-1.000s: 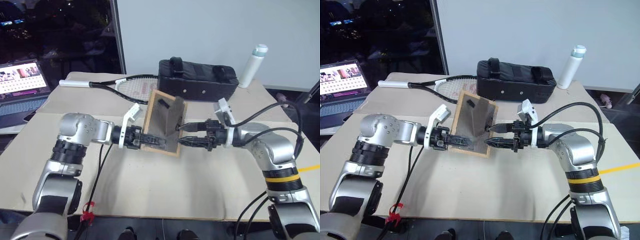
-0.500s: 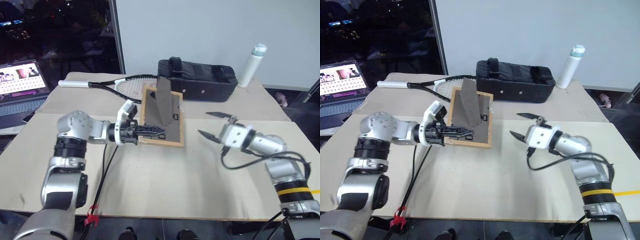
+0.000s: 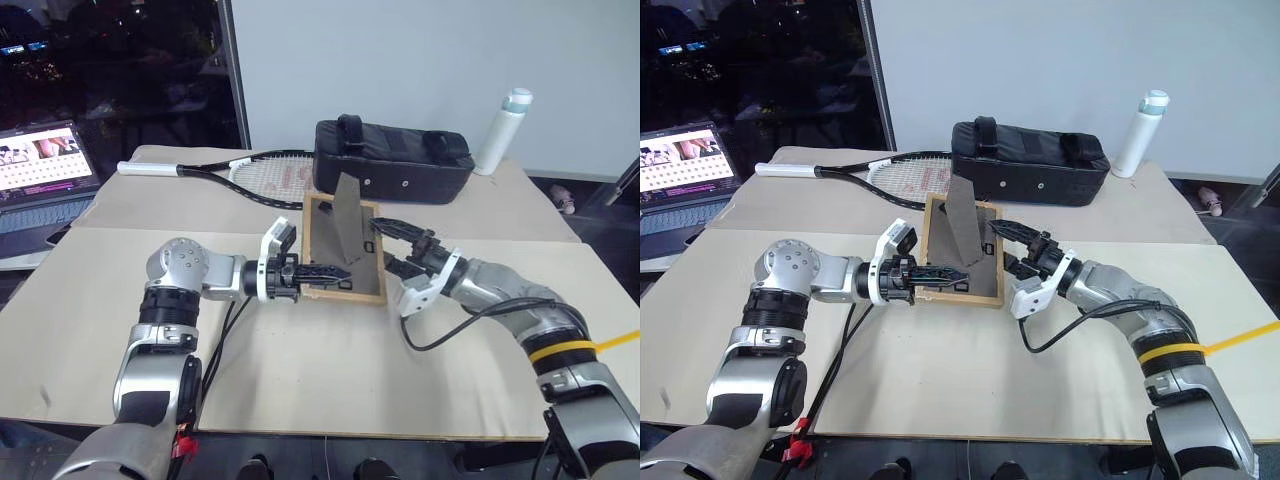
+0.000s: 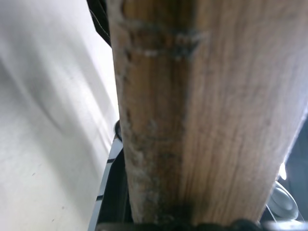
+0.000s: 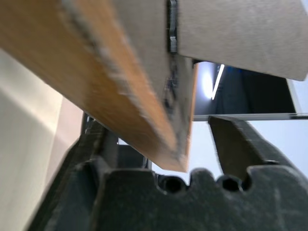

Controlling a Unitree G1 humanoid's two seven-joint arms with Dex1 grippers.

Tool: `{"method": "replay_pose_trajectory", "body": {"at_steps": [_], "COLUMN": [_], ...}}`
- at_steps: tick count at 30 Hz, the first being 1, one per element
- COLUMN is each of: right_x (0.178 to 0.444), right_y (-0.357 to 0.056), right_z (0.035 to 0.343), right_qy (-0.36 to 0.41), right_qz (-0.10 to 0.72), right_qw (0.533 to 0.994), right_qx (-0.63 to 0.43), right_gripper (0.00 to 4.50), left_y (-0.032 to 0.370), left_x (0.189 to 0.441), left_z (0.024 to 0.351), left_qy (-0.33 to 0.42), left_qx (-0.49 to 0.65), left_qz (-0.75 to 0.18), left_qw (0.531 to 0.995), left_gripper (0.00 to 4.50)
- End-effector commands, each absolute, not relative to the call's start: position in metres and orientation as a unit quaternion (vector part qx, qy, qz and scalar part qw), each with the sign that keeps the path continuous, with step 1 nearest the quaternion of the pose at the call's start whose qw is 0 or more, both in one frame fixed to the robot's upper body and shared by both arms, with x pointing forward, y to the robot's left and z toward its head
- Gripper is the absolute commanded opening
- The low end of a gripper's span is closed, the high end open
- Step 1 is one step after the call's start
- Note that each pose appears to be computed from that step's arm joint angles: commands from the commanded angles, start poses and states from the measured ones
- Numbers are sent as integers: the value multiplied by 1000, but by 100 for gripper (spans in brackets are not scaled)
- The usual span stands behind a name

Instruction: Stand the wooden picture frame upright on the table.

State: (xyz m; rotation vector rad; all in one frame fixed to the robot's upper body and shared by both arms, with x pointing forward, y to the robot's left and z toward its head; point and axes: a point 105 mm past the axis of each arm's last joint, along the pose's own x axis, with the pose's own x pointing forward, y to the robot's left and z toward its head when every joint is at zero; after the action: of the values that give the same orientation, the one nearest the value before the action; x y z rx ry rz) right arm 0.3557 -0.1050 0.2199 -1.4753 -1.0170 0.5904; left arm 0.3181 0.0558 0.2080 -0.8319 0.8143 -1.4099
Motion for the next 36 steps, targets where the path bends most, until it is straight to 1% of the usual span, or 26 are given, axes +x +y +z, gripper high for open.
{"method": "replay_pose_trajectory", "body": {"at_steps": [1, 2, 3, 4, 6, 8, 10, 12, 13, 15, 16, 17, 18, 19, 21, 23, 24, 25, 27, 30, 32, 36], "right_x": [347, 346, 346, 346, 346, 346, 347, 348, 349, 357, 361, 364, 373, 379, 394, 404, 412, 415, 418, 415, 413, 404], "right_y": [-99, -99, -99, -99, -100, -101, -103, -106, -108, -114, -116, -119, -126, -133, -150, -162, -172, -177, -185, -187, -190, -189], "right_z": [242, 241, 241, 241, 241, 242, 242, 243, 244, 245, 244, 243, 244, 245, 242, 244, 243, 241, 234, 218, 209, 189], "right_qy": [-487, -489, -489, -490, -489, -489, -486, -480, -476, -449, -432, -415, -380, -355, -282, -228, -180, -146, -74, 13, 57, 125], "right_qz": [242, 243, 245, 247, 250, 252, 254, 254, 253, 257, 263, 269, 272, 272, 285, 300, 304, 310, 324, 348, 346, 352], "right_qw": [575, 573, 573, 573, 575, 576, 583, 593, 603, 644, 664, 683, 728, 759, 828, 877, 909, 924, 940, 937, 936, 925], "right_qx": [-611, -611, -610, -609, -606, -604, -600, -594, -587, -564, -551, -537, -502, -473, -391, -299, -224, -170, -76, -12, 20, 66], "right_gripper": [171, 159, 148, 146, 126, 122, 122, 122, 122, 122, 122, 122, 122, 122, 121, 121, 121, 121, 121, 121, 121, 121], "left_y": [55, 56, 57, 59, 63, 69, 77, 89, 98, 117, 124, 129, 136, 141, 146, 147, 146, 146, 143, 135, 131, 121], "left_x": [310, 309, 309, 308, 311, 311, 309, 313, 315, 323, 326, 326, 324, 321, 319, 320, 322, 323, 322, 318, 318, 334], "left_z": [213, 212, 212, 211, 208, 207, 208, 211, 212, 214, 216, 216, 218, 218, 217, 216, 211, 208, 192, 173, 168, 189], "left_qy": [348, 350, 351, 352, 352, 350, 339, 314, 297, 232, 197, 172, 134, 114, 81, 60, 55, 52, 60, 69, 61, 20], "left_qx": [-349, -347, -345, -342, -338, -327, -315, -298, -282, -212, -174, -140, -92, -57, -6, 3, 14, 23, 59, 68, 77, 29], "left_qz": [-630, -629, -629, -627, -616, -611, -612, -607, -604, -591, -588, -589, -593, -597, -592, -584, -574, -568, -562, -559, -555, -510], "left_qw": [600, 601, 602, 606, 618, 630, 641, 667, 684, 743, 765, 777, 789, 792, 802, 809, 817, 821, 823, 823, 826, 859], "left_gripper": [64, 64, 112, 163, 217, 306, 369, 448, 450, 450, 450, 450, 450, 450, 450, 450, 450, 450, 450, 450, 450, 450]}}
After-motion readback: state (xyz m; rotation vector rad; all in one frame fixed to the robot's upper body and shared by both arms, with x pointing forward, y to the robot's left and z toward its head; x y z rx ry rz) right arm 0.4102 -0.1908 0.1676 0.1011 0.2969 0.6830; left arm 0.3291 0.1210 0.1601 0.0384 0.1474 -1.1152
